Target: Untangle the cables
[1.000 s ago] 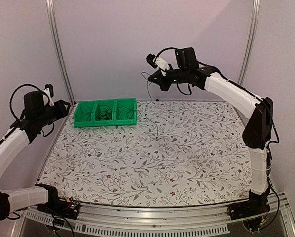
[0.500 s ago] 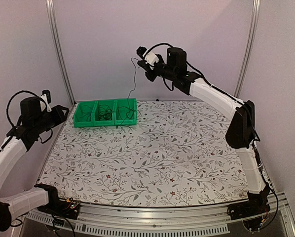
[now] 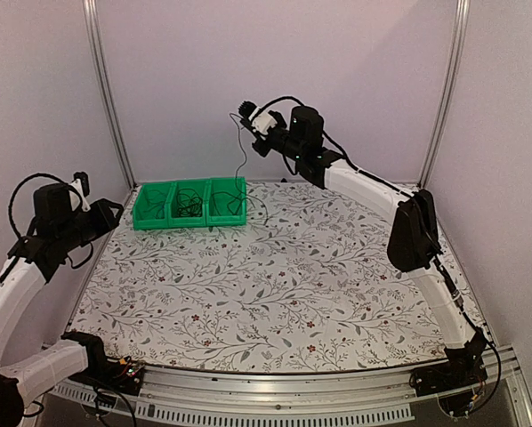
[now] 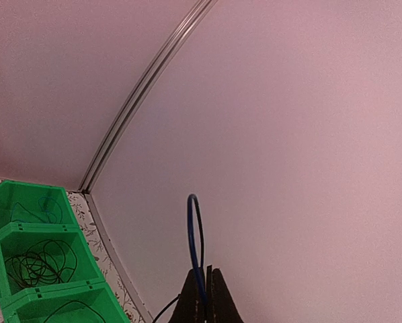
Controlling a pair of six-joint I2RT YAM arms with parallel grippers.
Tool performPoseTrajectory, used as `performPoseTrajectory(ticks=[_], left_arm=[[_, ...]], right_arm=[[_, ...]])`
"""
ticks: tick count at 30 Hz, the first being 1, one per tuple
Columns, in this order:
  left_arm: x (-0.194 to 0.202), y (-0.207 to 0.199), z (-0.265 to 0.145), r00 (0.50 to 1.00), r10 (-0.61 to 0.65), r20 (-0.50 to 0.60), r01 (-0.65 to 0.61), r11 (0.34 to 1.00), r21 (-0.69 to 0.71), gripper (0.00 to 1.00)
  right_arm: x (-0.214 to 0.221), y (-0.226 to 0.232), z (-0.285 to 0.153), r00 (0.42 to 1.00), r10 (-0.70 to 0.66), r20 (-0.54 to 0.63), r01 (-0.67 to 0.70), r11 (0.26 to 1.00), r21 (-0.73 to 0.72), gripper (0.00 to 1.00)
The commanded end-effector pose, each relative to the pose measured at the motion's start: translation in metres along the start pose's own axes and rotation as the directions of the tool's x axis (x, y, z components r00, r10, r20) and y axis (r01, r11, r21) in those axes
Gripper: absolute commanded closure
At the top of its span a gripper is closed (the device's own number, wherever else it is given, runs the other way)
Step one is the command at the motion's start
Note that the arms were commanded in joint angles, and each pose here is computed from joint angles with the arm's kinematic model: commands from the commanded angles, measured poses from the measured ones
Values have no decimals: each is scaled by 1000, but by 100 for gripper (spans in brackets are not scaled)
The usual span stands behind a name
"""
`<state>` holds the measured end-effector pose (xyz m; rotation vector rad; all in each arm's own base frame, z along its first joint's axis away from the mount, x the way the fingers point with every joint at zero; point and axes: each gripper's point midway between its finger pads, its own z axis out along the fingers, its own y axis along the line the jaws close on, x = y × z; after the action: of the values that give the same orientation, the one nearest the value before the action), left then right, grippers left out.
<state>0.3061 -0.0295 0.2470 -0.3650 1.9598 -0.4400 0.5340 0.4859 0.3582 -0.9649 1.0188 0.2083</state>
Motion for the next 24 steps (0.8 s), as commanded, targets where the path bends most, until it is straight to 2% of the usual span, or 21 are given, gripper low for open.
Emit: performPoseTrajectory(ticks=[1,6,9,12,15,24], left_arm=[[14,3,-1,999,-13,-37,13,1000,1,65],[21,4,1,998,-25,-56,25,1000,6,64],[23,2,0,997,-33,-65,34,999,15,64],[24,2,-1,997,-39,-67,41,999,17,65],[25,3,-5,997,-43,-68,44,999,15,64],[35,7,-14,995,-77,-60,78,997,13,64]], right_arm=[[-3,2,3,997,64,31,-65,998,9,100],[18,23,3,994,111,-13,-111,993,-44,100],[51,49,3,988,124,-94,-133,986,-96,100],[91,89,-3,973,112,-202,-150,971,-186,93],[123,128,-14,953,78,-293,-160,949,-270,92],[146,178,-32,920,25,-390,-188,904,-385,92]])
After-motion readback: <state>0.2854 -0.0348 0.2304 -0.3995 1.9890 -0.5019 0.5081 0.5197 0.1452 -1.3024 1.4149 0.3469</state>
